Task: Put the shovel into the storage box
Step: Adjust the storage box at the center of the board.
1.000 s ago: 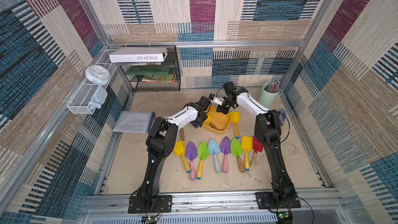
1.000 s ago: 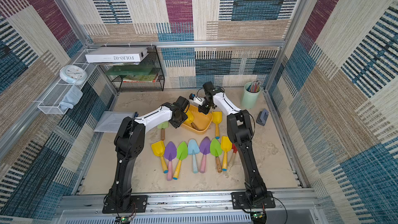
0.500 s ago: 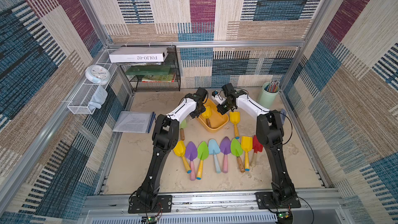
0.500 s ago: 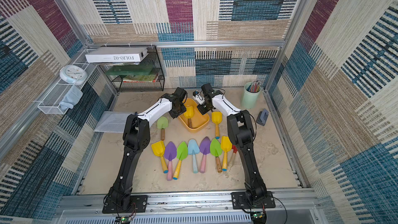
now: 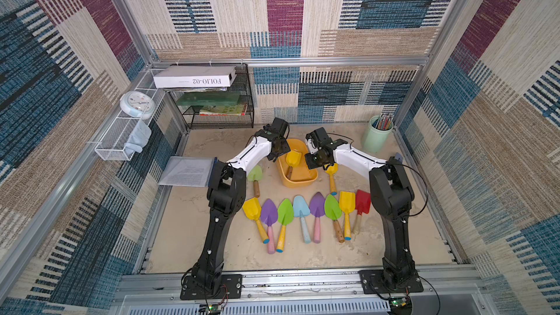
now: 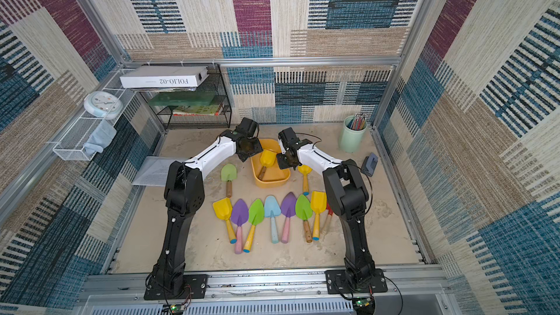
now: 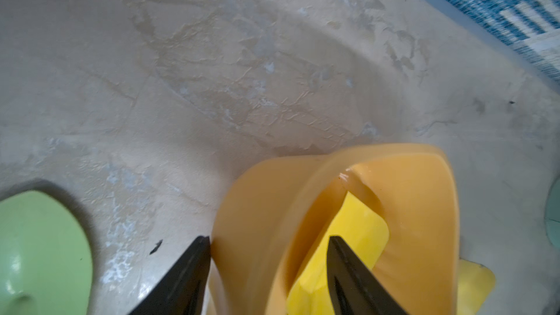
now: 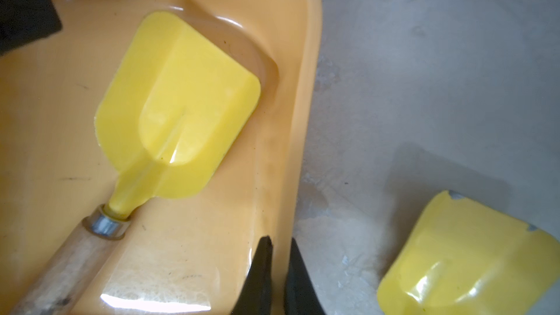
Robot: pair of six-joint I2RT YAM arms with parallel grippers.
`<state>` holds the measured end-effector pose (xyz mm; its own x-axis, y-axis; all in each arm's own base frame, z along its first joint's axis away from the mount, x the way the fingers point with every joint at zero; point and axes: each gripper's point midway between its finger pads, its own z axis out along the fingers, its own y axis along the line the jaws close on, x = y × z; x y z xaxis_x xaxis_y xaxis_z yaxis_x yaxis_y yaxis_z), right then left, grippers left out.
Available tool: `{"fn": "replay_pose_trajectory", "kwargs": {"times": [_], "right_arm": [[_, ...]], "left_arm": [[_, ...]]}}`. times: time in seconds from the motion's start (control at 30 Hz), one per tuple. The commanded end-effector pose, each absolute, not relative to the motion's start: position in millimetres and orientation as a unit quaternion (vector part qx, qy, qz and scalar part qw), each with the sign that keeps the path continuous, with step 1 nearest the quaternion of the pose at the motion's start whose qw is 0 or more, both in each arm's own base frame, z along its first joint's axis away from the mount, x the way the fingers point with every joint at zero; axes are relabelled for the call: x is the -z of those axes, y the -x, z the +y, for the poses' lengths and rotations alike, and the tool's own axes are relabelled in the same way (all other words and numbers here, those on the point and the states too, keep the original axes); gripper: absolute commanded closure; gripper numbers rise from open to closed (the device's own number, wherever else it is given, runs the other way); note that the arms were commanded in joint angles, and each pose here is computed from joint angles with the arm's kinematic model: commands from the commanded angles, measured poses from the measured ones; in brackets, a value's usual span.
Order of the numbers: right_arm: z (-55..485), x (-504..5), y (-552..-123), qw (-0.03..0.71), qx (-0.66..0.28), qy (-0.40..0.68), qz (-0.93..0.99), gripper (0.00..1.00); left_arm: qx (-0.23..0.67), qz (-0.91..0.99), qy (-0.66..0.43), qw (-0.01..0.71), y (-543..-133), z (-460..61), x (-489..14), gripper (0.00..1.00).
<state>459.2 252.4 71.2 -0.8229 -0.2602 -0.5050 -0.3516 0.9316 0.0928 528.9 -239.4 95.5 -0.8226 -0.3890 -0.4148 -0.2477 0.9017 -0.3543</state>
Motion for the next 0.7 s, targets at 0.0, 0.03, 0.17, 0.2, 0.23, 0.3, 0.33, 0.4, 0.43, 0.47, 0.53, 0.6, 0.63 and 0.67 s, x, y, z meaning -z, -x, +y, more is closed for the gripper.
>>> {"fn": "replay_pose_trajectory", "kwargs": {"times": [0.0,0.03,0.17,0.2,0.23,0.3,0.33,0.4,0.43,0.47,0.53,0.6,0.63,0.67], "right_arm": [[259.5,-80.4,-462.7,0.278,-0.098,0.136,0.946,1.00],[258.8,-81.7,-463.3,0.282,-0.094,0.133,0.946,1.00],[261.0,-85.5,-464.0,0.290,-0.086,0.128,0.944,1.00],[261.1,-87.0,-464.2,0.293,-0.084,0.126,0.944,1.00],[260.2,-87.2,-464.3,0.294,-0.081,0.122,0.945,1.00],[258.4,-88.1,-463.9,0.295,-0.076,0.116,0.946,1.00],[257.0,-87.6,-463.4,0.295,-0.072,0.110,0.946,1.00],[255.8,-87.6,-461.6,0.295,-0.068,0.104,0.947,1.00],[254.3,-86.1,-460.2,0.294,-0.065,0.100,0.948,1.00],[253.0,-84.5,-458.9,0.293,-0.062,0.096,0.949,1.00],[252.1,-81.8,-456.1,0.288,-0.060,0.091,0.951,1.00],[249.3,-79.7,-454.0,0.284,-0.055,0.087,0.953,1.00],[248.2,-77.8,-452.6,0.282,-0.052,0.086,0.954,1.00],[247.3,-76.1,-451.6,0.280,-0.049,0.085,0.955,1.00]], "left_arm": [[0.213,0.928,0.126,0.278,-542.5,-266.7,-118.2,0.36],[0.215,0.928,0.124,0.278,-542.7,-267.0,-117.1,0.36],[0.211,0.929,0.123,0.278,-543.3,-263.9,-111.3,0.36],[0.209,0.929,0.123,0.278,-543.7,-262.6,-109.9,0.36],[0.208,0.930,0.123,0.278,-543.8,-261.7,-109.0,0.36],[0.207,0.930,0.123,0.279,-544.6,-259.8,-107.3,0.36],[0.207,0.930,0.122,0.279,-545.0,-259.3,-105.8,0.36],[0.210,0.930,0.120,0.277,-546.0,-259.7,-103.1,0.36],[0.212,0.930,0.119,0.276,-546.4,-260.8,-101.7,0.36],[0.215,0.930,0.117,0.274,-546.9,-262.3,-100.4,0.36],[0.217,0.930,0.115,0.272,-548.4,-263.7,-97.8,0.36],[0.221,0.931,0.111,0.269,-548.8,-265.9,-95.5,0.36],[0.223,0.931,0.110,0.268,-549.3,-267.0,-94.8,0.36],[0.224,0.931,0.109,0.267,-549.5,-267.8,-94.4,0.36]]}}
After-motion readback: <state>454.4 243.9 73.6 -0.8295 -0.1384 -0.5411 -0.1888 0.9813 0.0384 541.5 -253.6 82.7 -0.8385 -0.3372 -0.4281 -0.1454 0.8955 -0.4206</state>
